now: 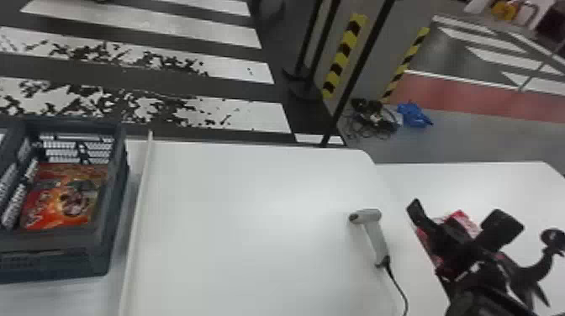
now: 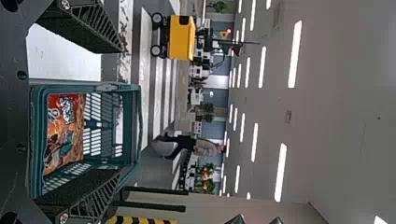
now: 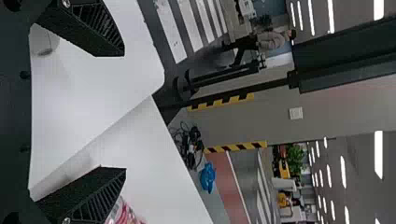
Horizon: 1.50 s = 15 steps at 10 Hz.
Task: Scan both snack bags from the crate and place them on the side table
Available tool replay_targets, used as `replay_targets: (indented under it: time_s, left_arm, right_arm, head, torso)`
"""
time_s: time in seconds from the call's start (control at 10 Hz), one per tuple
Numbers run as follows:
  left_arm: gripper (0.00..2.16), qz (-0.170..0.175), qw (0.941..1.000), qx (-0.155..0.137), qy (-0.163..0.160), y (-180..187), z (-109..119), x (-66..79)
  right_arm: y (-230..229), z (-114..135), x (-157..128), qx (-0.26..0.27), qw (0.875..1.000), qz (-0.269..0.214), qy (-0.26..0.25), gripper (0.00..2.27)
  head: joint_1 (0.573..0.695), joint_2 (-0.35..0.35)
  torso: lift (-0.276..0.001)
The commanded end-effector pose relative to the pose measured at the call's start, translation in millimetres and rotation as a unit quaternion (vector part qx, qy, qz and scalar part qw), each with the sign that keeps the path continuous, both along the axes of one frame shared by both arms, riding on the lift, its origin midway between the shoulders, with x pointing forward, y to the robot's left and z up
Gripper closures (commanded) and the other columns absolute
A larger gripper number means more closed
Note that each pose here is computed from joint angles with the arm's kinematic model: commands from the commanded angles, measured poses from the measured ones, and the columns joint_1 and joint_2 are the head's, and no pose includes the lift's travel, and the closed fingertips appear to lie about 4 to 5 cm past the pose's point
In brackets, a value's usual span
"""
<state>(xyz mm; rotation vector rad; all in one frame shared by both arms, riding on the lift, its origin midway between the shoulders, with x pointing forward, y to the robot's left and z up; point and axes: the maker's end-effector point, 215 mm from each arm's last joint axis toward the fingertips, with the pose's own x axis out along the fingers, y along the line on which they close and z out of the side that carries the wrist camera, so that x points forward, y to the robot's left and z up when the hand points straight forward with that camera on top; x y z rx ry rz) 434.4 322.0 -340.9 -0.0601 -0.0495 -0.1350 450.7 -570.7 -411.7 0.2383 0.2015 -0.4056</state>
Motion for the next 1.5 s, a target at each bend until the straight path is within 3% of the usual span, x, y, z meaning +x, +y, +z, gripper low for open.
replay_targets:
  time_s: [0.0,0.2,0.4,0.8,1.2,1.4]
  left_arm:
    - [0.08,0.0,1.0,-0.002,0.005,-8.4,-3.7,0.5]
    - [0.08,0.003,0.9998,0.002,0.019,-19.3,-12.0,3.5]
    - [0.08,0.008,0.9996,0.008,0.026,-29.2,-14.4,8.7]
    - [0.08,-0.013,0.999,0.011,0.04,-68.1,-20.8,17.5]
    - [0.08,-0.027,0.9991,0.014,0.031,-91.8,-13.9,22.8]
    - [0.08,-0.039,0.9986,0.019,0.03,-105.7,-14.6,22.0]
  right_arm:
    - [42.6,27.3,12.9,-0.027,0.999,0.045,-0.015,0.05]
    - [100.2,56.7,21.9,-0.08,0.992,0.091,-0.046,0.05]
    - [149.5,85.8,23.2,-0.141,0.98,0.106,-0.092,0.05]
    - [227.9,105.5,9.9,-0.2,0.959,0.127,-0.154,0.06]
    - [281.7,67.3,-12.9,-0.182,0.961,0.162,-0.134,0.06]
    - [296.9,59.9,-15.7,-0.174,0.963,0.162,-0.13,0.06]
  head:
    - [0.695,-0.32]
    - [0.695,-0.265]
    - [0.695,-0.206]
    - [0.695,-0.13]
    - [0.695,-0.087]
    - [0.695,-0.078]
  torso:
    - [-0.098]
    - [-0.098]
    - [-0.098]
    - [-0.098]
    - [-0.098]
    - [-0.098]
